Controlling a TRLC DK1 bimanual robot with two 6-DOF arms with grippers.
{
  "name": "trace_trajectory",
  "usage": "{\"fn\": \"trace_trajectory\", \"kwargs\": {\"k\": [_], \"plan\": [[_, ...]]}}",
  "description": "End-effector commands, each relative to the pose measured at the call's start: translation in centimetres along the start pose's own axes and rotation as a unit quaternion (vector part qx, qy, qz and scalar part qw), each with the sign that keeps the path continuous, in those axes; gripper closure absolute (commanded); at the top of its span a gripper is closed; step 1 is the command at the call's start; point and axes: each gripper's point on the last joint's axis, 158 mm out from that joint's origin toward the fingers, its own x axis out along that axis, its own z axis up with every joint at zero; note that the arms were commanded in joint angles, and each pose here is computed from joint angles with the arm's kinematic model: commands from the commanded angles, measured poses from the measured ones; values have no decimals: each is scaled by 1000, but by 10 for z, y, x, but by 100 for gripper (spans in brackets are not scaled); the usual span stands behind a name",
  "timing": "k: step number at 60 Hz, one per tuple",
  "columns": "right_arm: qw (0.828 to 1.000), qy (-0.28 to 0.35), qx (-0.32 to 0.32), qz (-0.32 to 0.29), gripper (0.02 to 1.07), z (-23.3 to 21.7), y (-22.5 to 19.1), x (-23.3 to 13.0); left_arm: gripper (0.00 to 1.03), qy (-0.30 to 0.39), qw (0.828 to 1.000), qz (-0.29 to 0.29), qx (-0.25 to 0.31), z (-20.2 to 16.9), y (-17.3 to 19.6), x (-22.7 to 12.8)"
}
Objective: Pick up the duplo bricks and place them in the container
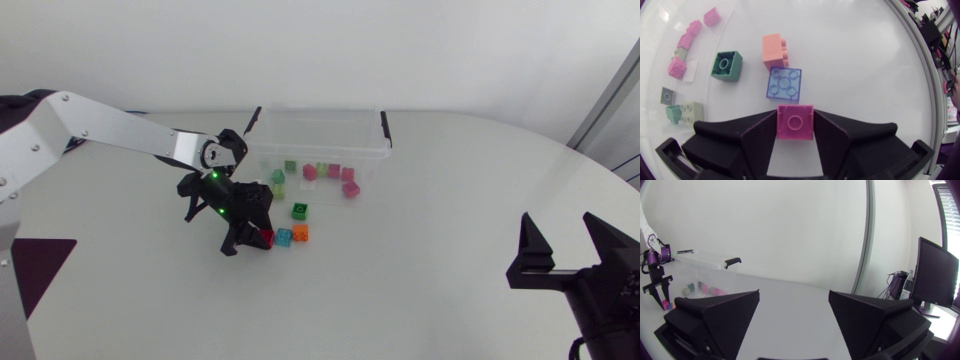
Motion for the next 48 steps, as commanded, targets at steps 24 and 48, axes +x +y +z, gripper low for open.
{"fn": "trace_trajectory", "kwargs": {"k": [24,48], "plan": [[1000,9,7,4,7,-10,3,0,82,-35,992,122,27,68,8,-124],[1000,9,7,4,7,-10,3,0,78,-192,927,293,-133,130,132,-188]]}}
